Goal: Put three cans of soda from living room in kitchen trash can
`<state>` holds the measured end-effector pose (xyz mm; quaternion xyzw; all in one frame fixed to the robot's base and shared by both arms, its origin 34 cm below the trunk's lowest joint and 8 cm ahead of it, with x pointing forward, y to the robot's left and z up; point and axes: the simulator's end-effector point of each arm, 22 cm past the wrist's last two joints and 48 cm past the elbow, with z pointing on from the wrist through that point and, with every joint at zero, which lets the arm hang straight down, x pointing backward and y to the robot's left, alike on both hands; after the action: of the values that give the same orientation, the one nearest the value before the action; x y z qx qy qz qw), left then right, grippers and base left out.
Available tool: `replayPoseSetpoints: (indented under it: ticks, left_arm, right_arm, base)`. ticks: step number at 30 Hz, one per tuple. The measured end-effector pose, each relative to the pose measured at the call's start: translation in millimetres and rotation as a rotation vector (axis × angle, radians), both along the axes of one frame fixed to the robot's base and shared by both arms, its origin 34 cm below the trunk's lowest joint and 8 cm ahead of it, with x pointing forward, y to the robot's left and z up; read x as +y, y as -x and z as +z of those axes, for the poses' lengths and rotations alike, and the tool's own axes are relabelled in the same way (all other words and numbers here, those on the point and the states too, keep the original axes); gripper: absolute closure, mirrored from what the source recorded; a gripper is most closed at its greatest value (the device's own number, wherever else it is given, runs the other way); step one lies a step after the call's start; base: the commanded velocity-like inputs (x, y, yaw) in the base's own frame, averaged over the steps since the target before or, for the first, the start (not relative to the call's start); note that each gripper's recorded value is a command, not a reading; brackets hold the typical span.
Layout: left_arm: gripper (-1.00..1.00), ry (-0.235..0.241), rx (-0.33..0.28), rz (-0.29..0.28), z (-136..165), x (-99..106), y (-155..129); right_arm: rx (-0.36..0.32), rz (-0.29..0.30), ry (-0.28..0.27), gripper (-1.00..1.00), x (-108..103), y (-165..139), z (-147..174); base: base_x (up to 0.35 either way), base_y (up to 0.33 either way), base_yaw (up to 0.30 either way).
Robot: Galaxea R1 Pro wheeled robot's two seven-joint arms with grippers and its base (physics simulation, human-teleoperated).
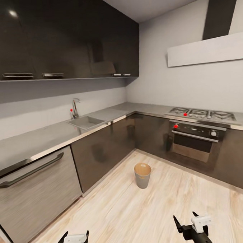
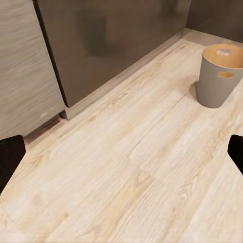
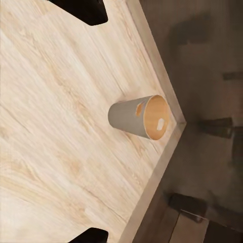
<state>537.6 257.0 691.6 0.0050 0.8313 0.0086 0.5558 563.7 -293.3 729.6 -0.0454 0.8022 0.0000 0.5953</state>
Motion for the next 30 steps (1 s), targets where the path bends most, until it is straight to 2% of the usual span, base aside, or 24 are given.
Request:
replayPoseSetpoints:
  ticks: [24, 30]
  left_arm:
    - [-1.0, -0.001, -0.012, 0.0, 4.8, 0.0, -1.6]
    - [-1.0, -0.001, -0.014, 0.0, 5.5, -0.1, -1.8]
  right_arm:
    - [-0.012, 0.0, -0.006, -1.0, 2.9, -1.1, 4.9]
    - [-0.014, 0.0, -0.007, -1.0, 3.8, -1.3, 5.7]
  base:
    - [0.27, -0.218, 0.242]
    - [0.27, -0.218, 0.096]
